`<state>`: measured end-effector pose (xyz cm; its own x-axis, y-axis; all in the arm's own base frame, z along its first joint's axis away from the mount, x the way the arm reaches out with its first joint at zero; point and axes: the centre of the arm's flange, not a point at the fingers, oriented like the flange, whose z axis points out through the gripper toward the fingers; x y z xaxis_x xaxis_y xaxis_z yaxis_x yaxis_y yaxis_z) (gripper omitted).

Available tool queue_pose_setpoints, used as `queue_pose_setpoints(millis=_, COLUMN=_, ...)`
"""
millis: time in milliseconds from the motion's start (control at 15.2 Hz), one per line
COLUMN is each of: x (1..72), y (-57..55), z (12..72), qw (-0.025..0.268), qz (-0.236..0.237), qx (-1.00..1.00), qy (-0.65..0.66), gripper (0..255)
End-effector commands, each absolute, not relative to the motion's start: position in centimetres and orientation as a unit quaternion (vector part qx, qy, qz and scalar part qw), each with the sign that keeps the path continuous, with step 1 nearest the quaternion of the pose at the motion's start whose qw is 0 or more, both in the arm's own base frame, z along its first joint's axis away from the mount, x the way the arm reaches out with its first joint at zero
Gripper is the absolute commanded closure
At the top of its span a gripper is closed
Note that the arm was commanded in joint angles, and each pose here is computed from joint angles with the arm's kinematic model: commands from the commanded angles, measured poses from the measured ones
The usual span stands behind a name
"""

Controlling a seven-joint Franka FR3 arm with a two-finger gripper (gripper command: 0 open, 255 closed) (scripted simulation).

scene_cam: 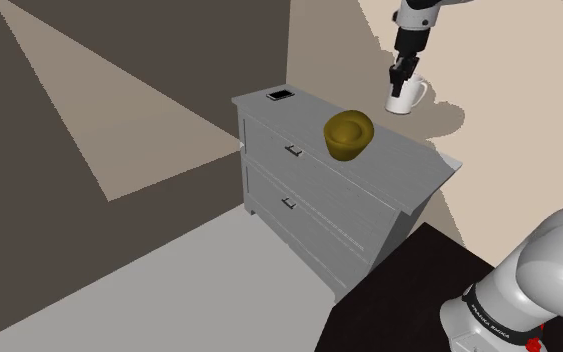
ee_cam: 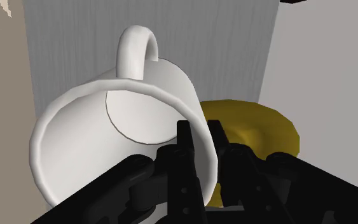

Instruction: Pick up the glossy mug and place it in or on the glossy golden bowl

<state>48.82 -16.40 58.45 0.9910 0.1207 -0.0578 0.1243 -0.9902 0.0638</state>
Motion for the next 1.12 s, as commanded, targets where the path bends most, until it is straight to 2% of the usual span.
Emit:
queue_pose_setpoints(millis=0, x=51.2, y=-14.8, z=58.6, qw=0.033, qz=-0.027, qx=0.997, qy=0.061, gripper=255)
queue_pose_setpoints(millis=462, x=58.5, y=-10.1, z=59.4, qw=0.033, qz=-0.027, qx=0.997, qy=0.061, gripper=255)
queue_pose_setpoints(millis=1056, x=58.5, y=-10.1, z=54.6, qw=0.033, qz=-0.027, qx=0.997, qy=0.061, gripper=255)
